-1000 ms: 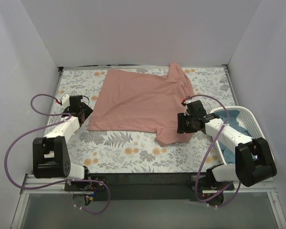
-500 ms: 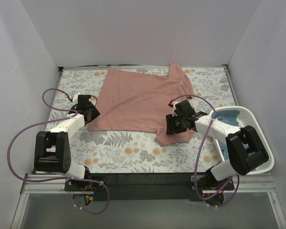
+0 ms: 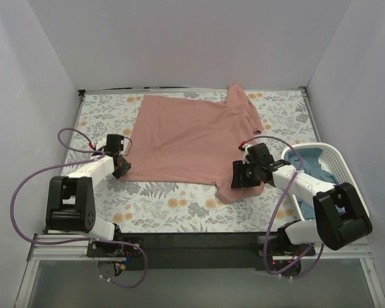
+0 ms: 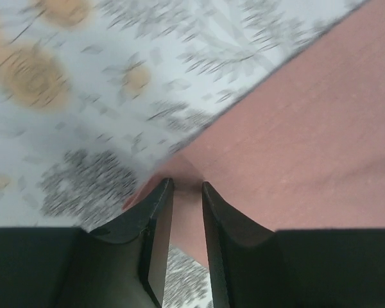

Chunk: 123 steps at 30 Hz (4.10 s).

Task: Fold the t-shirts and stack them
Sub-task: Flatten the tshirt out, then fold the tshirt

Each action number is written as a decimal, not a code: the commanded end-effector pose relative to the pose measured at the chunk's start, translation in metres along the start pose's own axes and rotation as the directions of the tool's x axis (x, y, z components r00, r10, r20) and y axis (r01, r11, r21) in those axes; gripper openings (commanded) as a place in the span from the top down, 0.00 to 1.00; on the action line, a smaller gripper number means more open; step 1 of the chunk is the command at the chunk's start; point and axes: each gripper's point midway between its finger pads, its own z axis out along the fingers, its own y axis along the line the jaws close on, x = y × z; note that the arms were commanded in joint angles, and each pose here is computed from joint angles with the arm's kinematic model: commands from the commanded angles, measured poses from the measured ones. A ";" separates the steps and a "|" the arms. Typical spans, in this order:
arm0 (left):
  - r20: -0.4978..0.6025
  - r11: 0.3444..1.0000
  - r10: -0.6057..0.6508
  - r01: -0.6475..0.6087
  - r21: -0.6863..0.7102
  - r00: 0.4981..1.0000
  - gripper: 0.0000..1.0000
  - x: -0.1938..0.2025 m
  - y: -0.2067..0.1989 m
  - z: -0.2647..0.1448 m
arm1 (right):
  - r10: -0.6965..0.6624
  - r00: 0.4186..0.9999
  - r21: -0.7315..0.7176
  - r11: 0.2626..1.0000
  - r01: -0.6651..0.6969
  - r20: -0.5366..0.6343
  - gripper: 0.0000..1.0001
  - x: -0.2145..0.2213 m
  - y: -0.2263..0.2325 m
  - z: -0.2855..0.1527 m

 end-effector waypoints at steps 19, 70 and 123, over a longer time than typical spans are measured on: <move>0.230 0.854 0.200 -0.284 0.436 0.952 0.34 0.006 -0.078 -0.105 | 0.154 0.979 0.348 0.918 -0.191 0.132 0.28 0.036 -0.043 -0.075; 0.352 0.847 0.232 -0.366 0.385 0.907 0.22 -0.070 -0.161 -0.116 | 0.413 0.900 -0.209 0.901 -0.381 0.141 0.32 0.002 0.020 -0.025; 0.305 0.800 0.345 -0.448 0.399 0.888 0.23 0.026 -0.078 -0.088 | 0.253 0.957 -0.371 0.910 -0.186 0.142 0.46 -0.073 0.057 0.007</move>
